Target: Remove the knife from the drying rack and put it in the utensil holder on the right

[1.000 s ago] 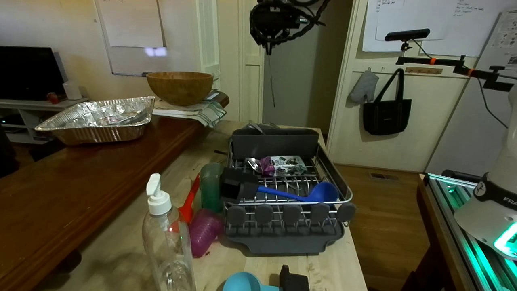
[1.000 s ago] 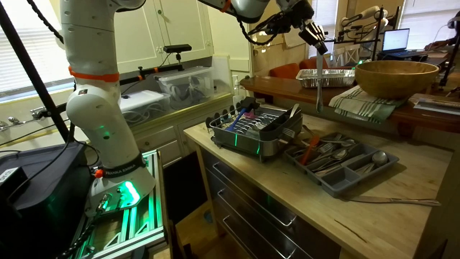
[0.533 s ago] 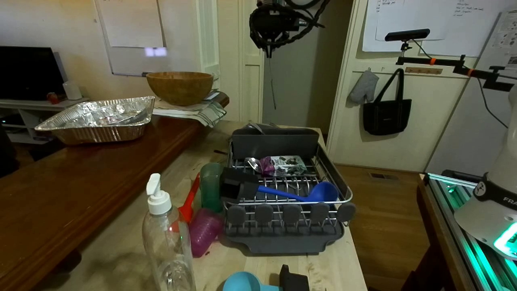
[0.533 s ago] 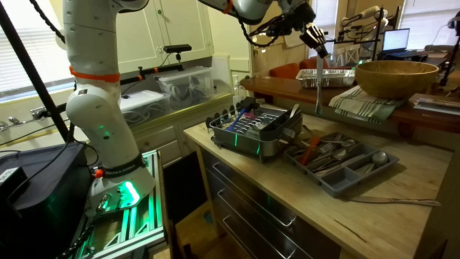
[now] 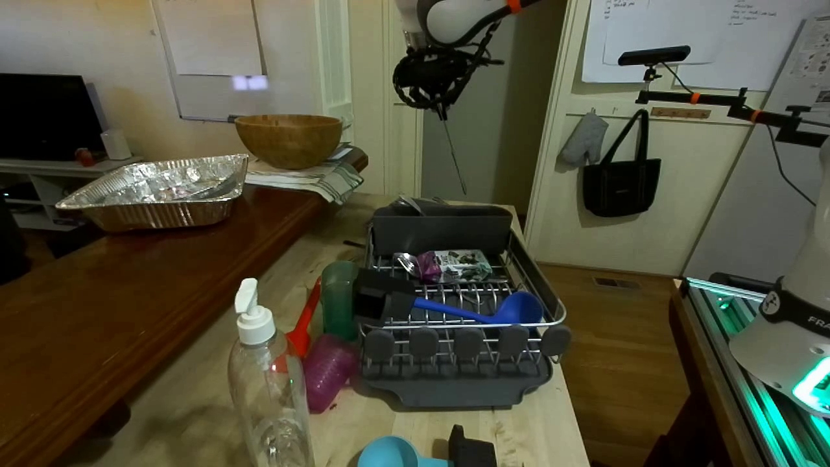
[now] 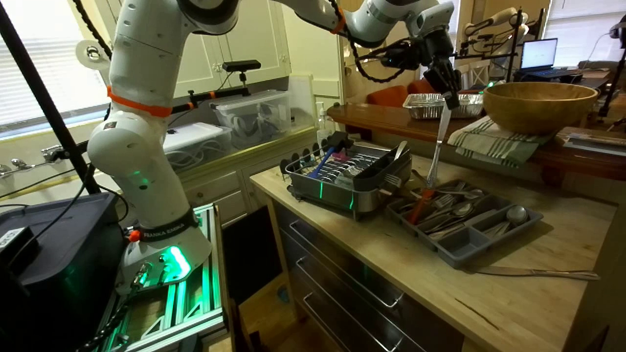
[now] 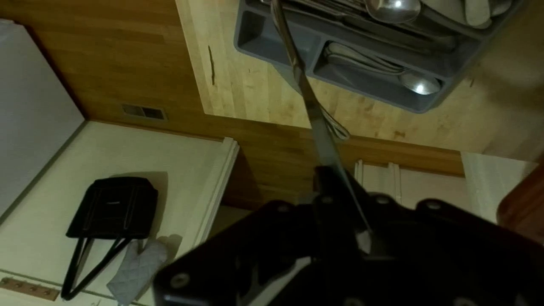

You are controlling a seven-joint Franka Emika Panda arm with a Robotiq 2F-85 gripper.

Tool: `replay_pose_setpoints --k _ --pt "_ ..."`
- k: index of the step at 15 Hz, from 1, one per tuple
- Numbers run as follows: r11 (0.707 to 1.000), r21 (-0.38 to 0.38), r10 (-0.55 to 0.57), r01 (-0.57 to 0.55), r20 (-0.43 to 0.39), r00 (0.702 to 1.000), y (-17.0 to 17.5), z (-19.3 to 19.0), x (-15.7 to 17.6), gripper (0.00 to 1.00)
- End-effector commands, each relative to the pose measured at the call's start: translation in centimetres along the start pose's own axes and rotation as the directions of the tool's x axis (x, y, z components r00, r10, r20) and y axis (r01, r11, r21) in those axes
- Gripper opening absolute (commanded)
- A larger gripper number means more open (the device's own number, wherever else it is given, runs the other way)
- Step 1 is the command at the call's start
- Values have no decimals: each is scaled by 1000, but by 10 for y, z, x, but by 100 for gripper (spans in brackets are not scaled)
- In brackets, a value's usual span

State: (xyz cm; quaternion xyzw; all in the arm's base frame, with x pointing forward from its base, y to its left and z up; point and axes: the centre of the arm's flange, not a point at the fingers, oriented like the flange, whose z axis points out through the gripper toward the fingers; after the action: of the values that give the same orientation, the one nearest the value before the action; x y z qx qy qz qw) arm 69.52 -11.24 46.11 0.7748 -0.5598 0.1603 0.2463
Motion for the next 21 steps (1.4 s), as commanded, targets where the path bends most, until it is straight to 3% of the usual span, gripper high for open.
replay_pose_setpoints --k 1,5,6,7,9,14,21 --pt "997 -78 9 0 111 994 -41 20 21 2" --pt "987 -150 81 -50 212 974 -48 40 31 2" --pt "991 -130 59 -37 162 985 -20 42 7 2" --pt "990 -135 65 -43 163 984 -22 45 9 7" --pt "990 -137 64 -42 161 985 -22 46 8 2" --pt "986 -159 69 -43 161 985 -49 66 36 2" --pt "974 -220 12 47 261 965 -74 121 56 2"
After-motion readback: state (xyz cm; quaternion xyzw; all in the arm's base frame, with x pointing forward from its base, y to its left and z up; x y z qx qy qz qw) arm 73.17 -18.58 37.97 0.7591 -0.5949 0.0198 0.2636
